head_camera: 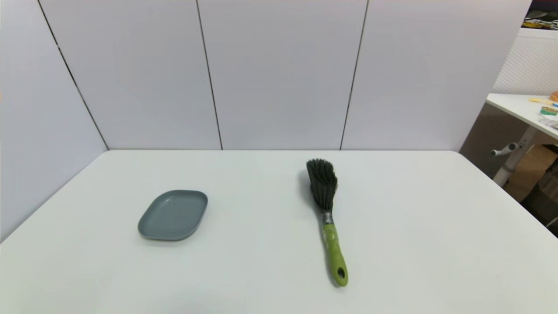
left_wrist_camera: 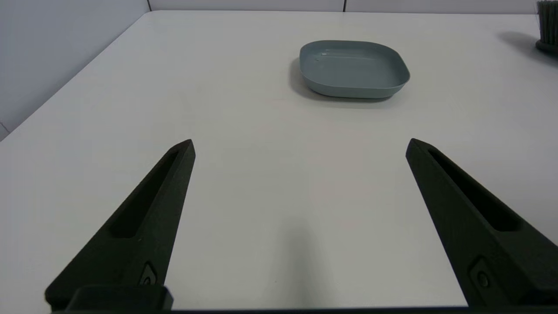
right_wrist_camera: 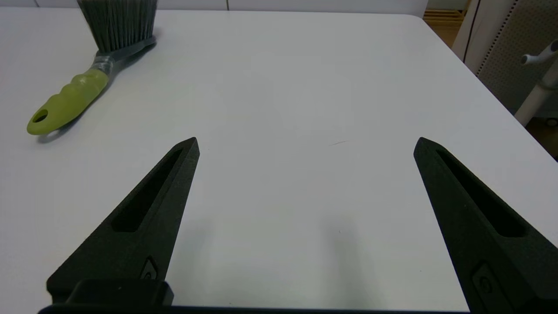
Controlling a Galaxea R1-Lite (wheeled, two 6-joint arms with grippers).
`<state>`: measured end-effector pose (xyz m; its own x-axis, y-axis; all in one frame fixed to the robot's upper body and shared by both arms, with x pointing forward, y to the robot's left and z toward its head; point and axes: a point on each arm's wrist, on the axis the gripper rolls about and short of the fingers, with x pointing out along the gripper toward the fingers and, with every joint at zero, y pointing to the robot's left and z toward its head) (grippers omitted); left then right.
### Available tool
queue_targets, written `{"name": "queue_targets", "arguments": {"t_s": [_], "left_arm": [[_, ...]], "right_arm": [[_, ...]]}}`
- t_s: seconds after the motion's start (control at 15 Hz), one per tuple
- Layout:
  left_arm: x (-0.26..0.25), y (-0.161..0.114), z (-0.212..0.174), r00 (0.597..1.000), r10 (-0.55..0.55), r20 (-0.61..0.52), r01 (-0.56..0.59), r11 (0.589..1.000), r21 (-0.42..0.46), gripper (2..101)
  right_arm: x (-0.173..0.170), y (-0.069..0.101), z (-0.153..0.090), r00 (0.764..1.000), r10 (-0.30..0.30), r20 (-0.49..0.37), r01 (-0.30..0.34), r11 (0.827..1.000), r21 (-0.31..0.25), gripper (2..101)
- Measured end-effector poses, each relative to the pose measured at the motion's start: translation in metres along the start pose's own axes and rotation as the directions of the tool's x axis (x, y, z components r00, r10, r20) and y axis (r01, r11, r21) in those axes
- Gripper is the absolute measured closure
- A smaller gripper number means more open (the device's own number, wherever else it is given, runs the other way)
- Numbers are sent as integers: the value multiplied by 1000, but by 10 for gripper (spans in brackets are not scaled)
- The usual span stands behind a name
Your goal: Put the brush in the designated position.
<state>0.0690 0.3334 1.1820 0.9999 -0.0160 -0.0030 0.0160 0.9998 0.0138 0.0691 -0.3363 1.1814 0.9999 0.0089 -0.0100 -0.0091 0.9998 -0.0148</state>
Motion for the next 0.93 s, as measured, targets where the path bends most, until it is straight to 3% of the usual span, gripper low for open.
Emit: {"name": "queue_targets", "arguments": {"t_s": [0.93], "left_arm": [[0,0,0,1000,2,-4,-2,1000,6,53]], "right_arm": [[0,0,0,1000,0,0,0,1000,0,49]]}}
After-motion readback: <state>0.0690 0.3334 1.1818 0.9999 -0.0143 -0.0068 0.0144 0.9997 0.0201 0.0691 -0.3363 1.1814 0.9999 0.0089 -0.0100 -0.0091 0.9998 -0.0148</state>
